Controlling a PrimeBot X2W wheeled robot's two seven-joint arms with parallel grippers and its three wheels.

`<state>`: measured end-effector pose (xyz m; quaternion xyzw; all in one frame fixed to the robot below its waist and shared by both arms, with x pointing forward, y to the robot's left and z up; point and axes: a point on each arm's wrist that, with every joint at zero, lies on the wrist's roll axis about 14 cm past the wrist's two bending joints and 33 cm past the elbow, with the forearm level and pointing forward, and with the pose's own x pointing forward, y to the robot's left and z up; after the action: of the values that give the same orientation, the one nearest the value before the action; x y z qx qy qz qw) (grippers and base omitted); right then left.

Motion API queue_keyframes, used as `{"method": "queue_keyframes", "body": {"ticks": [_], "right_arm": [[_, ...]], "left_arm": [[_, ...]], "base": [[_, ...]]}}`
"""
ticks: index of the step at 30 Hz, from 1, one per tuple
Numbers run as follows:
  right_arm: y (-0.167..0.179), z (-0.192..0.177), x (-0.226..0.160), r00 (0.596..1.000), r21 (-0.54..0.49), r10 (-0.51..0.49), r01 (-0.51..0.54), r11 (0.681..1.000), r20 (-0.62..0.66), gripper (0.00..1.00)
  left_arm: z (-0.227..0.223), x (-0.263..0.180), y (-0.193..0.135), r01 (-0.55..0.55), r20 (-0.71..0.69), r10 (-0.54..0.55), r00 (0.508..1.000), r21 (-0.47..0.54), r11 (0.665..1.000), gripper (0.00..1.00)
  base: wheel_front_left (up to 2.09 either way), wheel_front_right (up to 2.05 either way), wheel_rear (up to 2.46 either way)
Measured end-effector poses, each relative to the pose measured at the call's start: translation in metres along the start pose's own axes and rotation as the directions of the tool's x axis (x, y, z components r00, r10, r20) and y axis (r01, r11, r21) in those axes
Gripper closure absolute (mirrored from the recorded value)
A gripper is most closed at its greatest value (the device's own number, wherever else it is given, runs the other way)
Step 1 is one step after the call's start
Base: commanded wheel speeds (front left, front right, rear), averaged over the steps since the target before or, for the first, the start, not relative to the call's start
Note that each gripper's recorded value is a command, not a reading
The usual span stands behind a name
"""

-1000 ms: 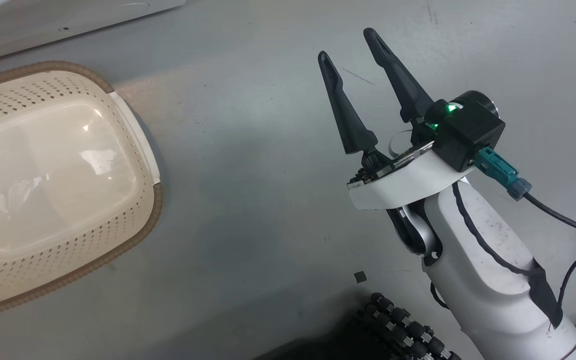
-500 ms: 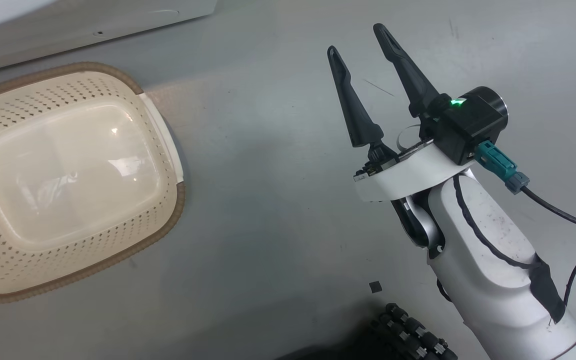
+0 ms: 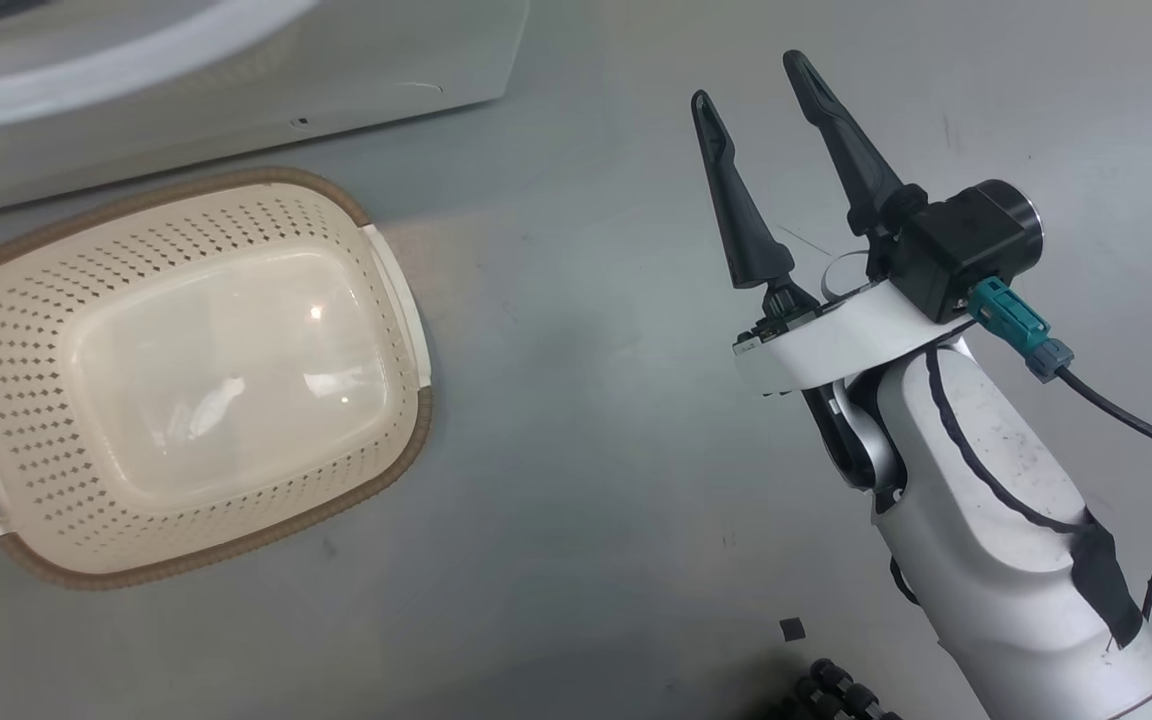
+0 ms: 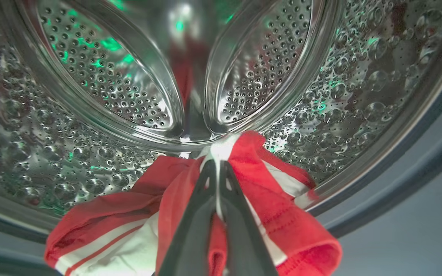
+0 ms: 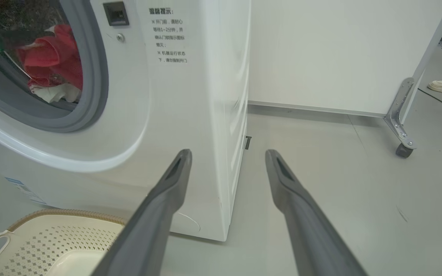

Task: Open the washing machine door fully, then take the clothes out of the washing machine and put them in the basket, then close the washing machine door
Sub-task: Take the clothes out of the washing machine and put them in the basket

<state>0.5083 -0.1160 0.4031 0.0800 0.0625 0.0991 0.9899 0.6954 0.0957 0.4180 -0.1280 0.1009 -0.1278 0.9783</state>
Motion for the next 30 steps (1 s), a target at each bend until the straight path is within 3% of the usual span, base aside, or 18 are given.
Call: {"method": "queue_keyframes", "body": {"ticks": [16,30], "right_arm": [[0.017,0.031,-0.032,0.999,0.018,0.004,-0.005,1.0,0.046,0.0],[0.028,0.055,-0.056,0.995,0.033,0.002,-0.005,0.999,0.096,0.0]], "left_arm": [[0.058,-0.078,-0.021,0.007,0.222,-0.016,0.975,0.039,0.999,1.0],[0.163,-0.149,-0.042,-0.032,0.513,-0.035,0.858,0.121,0.992,1.0]], "base": [[0.0,0.0,0.0],[0.0,0.0,0.0]]}}
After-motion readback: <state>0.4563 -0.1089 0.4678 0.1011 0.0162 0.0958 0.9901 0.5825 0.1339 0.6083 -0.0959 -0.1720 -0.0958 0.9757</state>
